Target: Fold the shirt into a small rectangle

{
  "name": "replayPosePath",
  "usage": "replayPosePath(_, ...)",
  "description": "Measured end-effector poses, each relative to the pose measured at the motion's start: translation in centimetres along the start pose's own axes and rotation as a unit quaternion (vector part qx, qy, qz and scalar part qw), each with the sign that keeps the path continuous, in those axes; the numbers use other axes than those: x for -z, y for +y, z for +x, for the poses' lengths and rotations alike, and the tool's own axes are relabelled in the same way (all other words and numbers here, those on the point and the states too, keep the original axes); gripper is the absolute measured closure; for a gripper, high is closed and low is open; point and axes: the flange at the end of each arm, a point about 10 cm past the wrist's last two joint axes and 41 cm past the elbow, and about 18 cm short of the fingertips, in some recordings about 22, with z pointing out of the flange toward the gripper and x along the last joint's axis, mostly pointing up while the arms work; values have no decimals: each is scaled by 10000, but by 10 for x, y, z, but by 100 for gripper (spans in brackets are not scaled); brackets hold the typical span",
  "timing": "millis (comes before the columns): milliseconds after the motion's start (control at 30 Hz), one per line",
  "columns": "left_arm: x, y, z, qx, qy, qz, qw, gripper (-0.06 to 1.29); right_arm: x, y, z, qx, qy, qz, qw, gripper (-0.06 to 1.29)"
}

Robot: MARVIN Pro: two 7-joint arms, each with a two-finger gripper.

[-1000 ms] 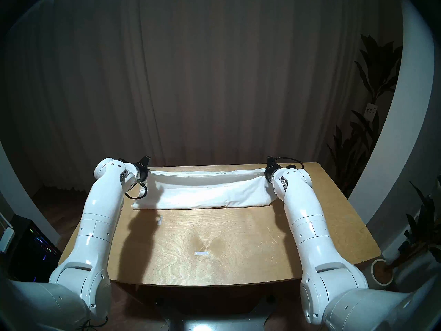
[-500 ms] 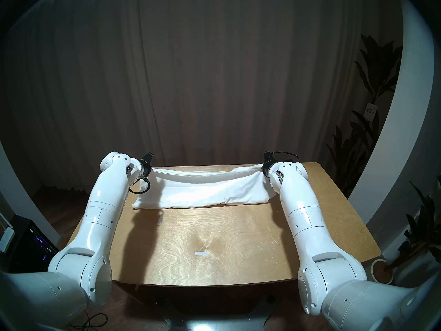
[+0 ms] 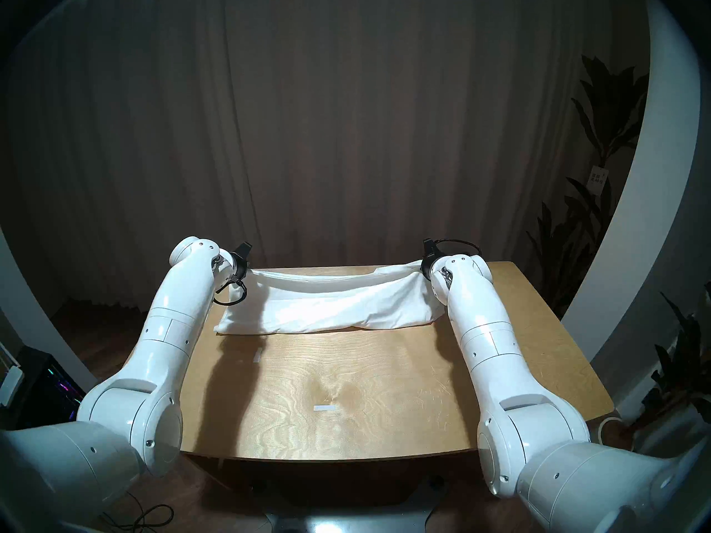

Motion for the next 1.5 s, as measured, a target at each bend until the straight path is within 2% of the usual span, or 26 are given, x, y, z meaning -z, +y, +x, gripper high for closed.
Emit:
replayPosePath(67,-2,1,1,-5,3,34,10000,107,-1,-1,1,-2,19,-16,10000,107)
replayPosePath(100,-2,1,2,-7,6,42,10000,93,-2,-1,1,-2,26,-21,10000,106)
replayPosePath(167,-4,2,3,-10,11,70,10000,29,-3,-1,2,-3,46,-35,10000,93)
replayPosePath(200,-5,3,3,-12,14,79,10000,19,-3,-2,3,-3,52,-39,10000,84)
replayPosePath(233,-5,3,4,-14,18,90,10000,8,-4,-2,3,-4,63,-46,10000,82)
replayPosePath(267,-6,4,5,-16,24,98,9999,2,-4,-2,4,-6,71,-52,10000,74)
replayPosePath(300,-7,5,6,-18,31,112,9999,2,-5,-2,4,-9,85,-63,9999,57)
replayPosePath(333,-7,5,7,-18,34,119,9999,2,-5,-2,5,-11,93,-70,9999,48)
replayPosePath(400,-8,7,8,-19,46,134,9999,2,-6,-3,6,-17,112,-85,9999,43)
replayPosePath(433,-8,8,9,-20,52,138,9999,2,-6,-3,7,-20,121,-92,9999,46)
replayPosePath(467,-9,9,10,-22,61,146,9999,2,-7,-3,7,-25,135,-104,9999,56)
replayPosePath(633,-10,14,15,-22,98,145,9998,2,-9,-4,11,-50,188,-124,9997,72)
replayPosePath(833,-10,26,24,-12,181,47,9998,2,-11,-13,20,-73,295,-50,9995,74)
replayPosePath(900,-10,30,28,-3,227,-40,9997,2,-10,-18,25,-67,354,28,9993,67)
replayPosePath(967,-9,33,31,-15,289,-161,9995,2,-10,-23,31,-37,416,130,9990,40)
replayPosePath(1000,-9,34,32,-25,305,-189,9994,2,-10,-24,32,-29,428,151,9990,33)
replayPosePath(1067,-7,38,35,-130,401,-349,9985,2,-9,-30,36,65,486,296,9984,4)
replayPosePath(1267,-3,47,32,-454,590,-756,9944,2,-4,-47,34,521,560,740,9943,2)
replayPosePath(1400,-3,41,27,-572,643,-931,9919,2,0,-55,28,796,553,1030,9899,2)
replayPosePath(1500,-3,28,22,-634,691,-1036,9902,2,4,-54,19,968,515,1204,9866,2)
